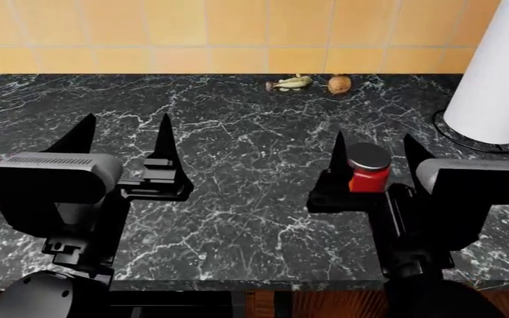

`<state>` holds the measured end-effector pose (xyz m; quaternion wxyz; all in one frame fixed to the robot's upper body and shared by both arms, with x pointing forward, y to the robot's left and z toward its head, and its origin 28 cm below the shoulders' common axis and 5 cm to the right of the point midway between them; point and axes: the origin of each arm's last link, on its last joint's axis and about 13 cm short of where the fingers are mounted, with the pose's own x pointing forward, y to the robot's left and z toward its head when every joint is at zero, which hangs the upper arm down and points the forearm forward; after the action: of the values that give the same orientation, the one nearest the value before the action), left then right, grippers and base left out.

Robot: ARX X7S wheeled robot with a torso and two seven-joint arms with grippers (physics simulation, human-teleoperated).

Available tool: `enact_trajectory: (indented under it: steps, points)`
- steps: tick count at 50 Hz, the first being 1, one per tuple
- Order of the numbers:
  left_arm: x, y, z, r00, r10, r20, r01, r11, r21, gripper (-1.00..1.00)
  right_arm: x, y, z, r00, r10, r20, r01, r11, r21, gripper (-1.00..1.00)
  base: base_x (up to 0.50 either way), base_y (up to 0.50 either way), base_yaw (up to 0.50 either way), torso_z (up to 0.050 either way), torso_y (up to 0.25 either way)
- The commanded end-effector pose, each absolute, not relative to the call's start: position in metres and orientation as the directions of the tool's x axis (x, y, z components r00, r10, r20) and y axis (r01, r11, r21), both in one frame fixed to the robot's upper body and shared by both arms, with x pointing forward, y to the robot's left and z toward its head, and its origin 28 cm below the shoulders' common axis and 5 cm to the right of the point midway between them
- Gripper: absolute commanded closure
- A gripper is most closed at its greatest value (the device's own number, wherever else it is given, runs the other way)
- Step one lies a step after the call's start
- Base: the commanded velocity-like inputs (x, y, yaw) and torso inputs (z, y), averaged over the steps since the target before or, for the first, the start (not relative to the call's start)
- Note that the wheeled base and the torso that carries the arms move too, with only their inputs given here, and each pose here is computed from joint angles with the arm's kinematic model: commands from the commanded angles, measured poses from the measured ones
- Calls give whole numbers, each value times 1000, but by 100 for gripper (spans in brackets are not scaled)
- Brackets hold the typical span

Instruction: Pick the salsa and boxed food from the counter and place them in the cabinets closest to them.

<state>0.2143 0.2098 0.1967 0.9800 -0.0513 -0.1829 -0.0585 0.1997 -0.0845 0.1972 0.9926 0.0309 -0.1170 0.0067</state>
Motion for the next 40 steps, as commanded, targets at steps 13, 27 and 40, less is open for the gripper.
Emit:
enact_trajectory:
  steps: [13,27,40]
  points:
    - [214,209,195,928,-110,356,146,986,-75,-100,216,-84,182,998,-36,57,35,999,10,-100,0,0,0,0,0]
    - [213,208,195,927,-112,358,147,987,-71,-100,227,-89,173,997,-78,7,78,997,24,-100,0,0,0,0,0]
    - [213,208,195,927,-116,356,150,986,-68,-100,234,-89,166,996,-87,-33,88,996,17,-100,0,0,0,0,0]
